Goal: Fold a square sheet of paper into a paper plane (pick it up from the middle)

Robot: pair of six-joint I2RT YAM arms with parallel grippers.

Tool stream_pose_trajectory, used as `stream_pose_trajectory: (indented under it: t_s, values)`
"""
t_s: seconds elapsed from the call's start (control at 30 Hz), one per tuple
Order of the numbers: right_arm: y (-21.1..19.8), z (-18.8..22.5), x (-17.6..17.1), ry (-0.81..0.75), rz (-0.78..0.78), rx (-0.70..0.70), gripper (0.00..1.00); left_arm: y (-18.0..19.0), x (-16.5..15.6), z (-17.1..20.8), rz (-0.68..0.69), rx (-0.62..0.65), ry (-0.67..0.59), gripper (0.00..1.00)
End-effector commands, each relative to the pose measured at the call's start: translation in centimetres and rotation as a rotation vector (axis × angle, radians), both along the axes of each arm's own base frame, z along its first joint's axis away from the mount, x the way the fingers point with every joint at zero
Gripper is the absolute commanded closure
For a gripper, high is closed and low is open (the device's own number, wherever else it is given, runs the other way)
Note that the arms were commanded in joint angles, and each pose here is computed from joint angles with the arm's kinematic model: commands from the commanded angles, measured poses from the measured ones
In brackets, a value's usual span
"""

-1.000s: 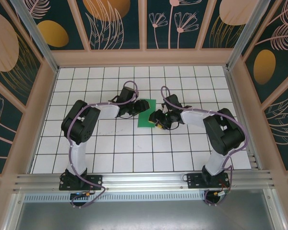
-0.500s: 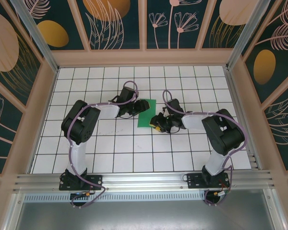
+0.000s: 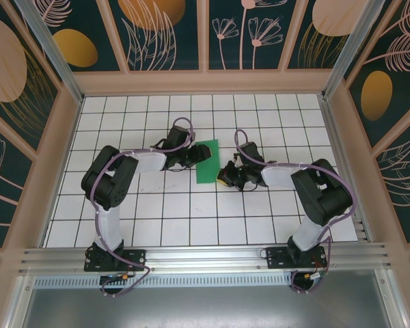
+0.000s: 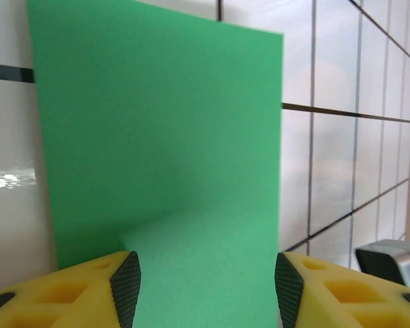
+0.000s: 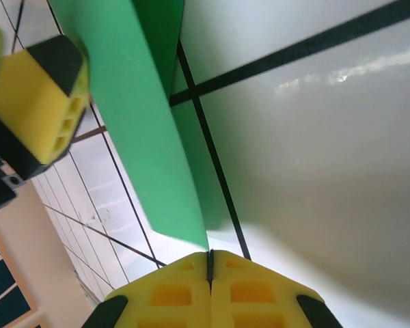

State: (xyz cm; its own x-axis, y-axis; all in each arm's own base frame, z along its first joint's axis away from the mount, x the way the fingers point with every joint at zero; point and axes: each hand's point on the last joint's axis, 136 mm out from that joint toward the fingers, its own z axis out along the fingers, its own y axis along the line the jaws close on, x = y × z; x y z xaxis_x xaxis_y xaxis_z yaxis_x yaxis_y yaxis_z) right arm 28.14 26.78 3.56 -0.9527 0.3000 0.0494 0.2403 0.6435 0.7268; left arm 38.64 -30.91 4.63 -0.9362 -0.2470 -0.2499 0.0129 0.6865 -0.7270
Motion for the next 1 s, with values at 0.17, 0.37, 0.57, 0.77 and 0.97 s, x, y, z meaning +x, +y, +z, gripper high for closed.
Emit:
stream_pose_trajectory:
  t_s: [0.17,0.37,0.57,0.77,0.97]
  values:
    - [-0.1,0.7,-0.7,-0.01,0.054,-0.003,1.0,0.0,0.8,-0.1,-0.011,0.032,-0.029,0.44]
    - [-0.1,0.9,-0.2,-0.016,0.033,-0.001,0.9,0.8,0.6,-2.5,0.005,0.092,0.013,0.46]
    - [-0.5,1.2,0.1,-0.033,0.006,0.002,0.84,0.8,0.5,-3.1,0.0,0.104,0.026,0.47]
    - [-0.4,1.5,0.2,-0.042,-0.002,0.017,0.86,0.8,0.4,-3.5,-0.001,0.108,0.035,0.47]
    - [0.1,2.4,0.9,-0.07,-0.004,0.053,0.96,0.8,0.3,-3.6,-0.004,0.11,0.039,0.47]
